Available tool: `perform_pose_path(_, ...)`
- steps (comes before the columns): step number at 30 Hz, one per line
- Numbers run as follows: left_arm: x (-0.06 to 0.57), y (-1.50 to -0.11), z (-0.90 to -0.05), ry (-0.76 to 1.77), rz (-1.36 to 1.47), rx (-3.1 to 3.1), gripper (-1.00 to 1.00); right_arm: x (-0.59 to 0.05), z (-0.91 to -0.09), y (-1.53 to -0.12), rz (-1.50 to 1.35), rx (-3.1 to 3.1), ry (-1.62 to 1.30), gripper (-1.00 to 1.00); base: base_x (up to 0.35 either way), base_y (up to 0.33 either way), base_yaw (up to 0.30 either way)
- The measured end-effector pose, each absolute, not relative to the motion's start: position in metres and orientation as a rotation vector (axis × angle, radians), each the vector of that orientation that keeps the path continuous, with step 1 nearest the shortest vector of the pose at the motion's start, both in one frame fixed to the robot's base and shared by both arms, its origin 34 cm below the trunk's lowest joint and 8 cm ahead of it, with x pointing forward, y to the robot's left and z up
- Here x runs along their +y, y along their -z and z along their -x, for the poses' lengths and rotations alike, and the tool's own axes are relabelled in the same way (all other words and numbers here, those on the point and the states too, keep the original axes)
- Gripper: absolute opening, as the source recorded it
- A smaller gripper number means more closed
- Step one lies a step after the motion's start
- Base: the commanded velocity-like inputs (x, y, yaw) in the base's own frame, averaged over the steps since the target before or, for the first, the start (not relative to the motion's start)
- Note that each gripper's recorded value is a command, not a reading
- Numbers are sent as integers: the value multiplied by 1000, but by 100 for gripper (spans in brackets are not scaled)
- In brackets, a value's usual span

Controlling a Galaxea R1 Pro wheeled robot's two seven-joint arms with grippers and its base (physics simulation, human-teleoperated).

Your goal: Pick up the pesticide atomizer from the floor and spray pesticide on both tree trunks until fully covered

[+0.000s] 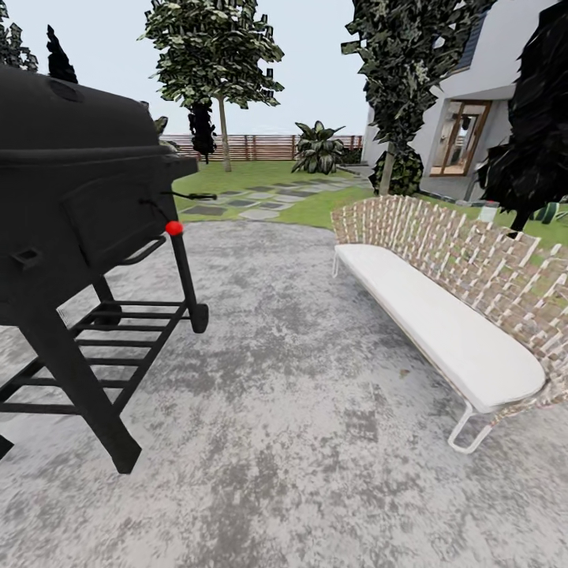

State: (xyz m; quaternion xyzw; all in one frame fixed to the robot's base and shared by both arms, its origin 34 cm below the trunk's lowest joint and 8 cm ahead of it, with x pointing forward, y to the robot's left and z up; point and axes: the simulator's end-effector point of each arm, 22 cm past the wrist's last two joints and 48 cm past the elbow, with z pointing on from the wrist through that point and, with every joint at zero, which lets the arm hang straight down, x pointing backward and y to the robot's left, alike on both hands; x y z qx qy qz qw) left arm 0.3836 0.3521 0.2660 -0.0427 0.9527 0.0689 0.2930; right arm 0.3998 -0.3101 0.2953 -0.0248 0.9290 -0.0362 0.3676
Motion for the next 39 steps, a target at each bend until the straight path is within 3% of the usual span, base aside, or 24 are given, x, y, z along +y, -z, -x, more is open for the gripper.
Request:
perform_pose_path(21,352,-266,-384,-184,113,2538,100,-310,-400,-295,64,2386,93,100,339,-2,0)
perform_pose_path(39,352,-266,-384,-183,112,2538,100,-310,-400,-295,64,2386,93,100,339,-98,0)
